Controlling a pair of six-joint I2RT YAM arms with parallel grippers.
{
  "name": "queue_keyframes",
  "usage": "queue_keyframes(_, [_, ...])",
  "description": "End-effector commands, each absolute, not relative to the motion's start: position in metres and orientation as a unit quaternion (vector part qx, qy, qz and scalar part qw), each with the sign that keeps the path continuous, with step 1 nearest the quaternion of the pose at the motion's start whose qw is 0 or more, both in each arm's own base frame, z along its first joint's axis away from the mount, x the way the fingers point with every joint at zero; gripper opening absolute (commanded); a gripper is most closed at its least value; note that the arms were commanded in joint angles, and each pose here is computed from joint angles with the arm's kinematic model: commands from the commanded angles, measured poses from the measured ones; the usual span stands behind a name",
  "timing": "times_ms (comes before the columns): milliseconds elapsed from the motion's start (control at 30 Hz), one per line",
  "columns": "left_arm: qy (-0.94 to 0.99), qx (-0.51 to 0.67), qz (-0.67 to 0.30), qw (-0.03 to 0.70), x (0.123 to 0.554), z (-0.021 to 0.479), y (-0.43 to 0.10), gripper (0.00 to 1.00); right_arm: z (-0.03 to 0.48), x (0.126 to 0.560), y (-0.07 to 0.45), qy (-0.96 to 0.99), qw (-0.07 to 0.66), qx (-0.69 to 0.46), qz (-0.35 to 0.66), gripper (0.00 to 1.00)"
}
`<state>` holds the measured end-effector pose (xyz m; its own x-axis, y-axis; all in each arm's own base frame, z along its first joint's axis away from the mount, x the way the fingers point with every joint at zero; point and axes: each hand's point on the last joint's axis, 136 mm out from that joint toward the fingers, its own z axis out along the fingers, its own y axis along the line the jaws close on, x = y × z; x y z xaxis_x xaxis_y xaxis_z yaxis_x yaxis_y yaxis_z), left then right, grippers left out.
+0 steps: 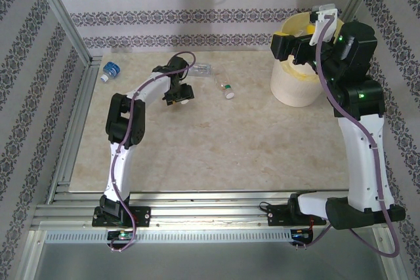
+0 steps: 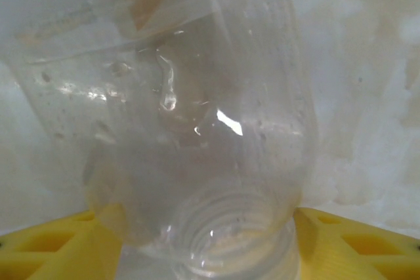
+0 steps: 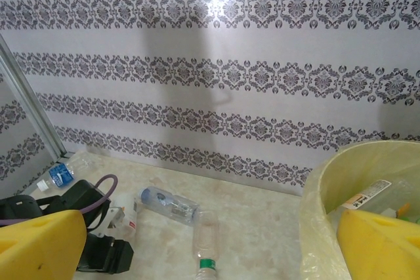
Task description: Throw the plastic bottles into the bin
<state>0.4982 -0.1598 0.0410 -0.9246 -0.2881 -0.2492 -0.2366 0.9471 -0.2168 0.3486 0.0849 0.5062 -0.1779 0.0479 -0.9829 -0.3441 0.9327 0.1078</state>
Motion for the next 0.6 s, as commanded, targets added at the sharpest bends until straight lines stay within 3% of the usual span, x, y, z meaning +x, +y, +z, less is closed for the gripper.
queue_keyframes(0, [0.981, -0.127, -0.072, 0.127, 0.496, 0.04, -0.143, 0.61, 0.507, 0.344, 0.086, 0.748, 0.639, -0.106, 0.147, 0.98])
queue_keyframes(267, [0.984, -0.107, -0.069, 0.122, 0.49, 0.039, -0.132, 0.4, 0.504, 0.344, 0.087, 0.749, 0.638, -0.106, 0.145, 0.98])
queue_keyframes(567, [0.983, -0.078, -0.087, 0.138, 0.473, 0.052, -0.133, 0.31, 0.504, 0.347, 0.089, 0.749, 0.637, -0.107, 0.148, 0.98])
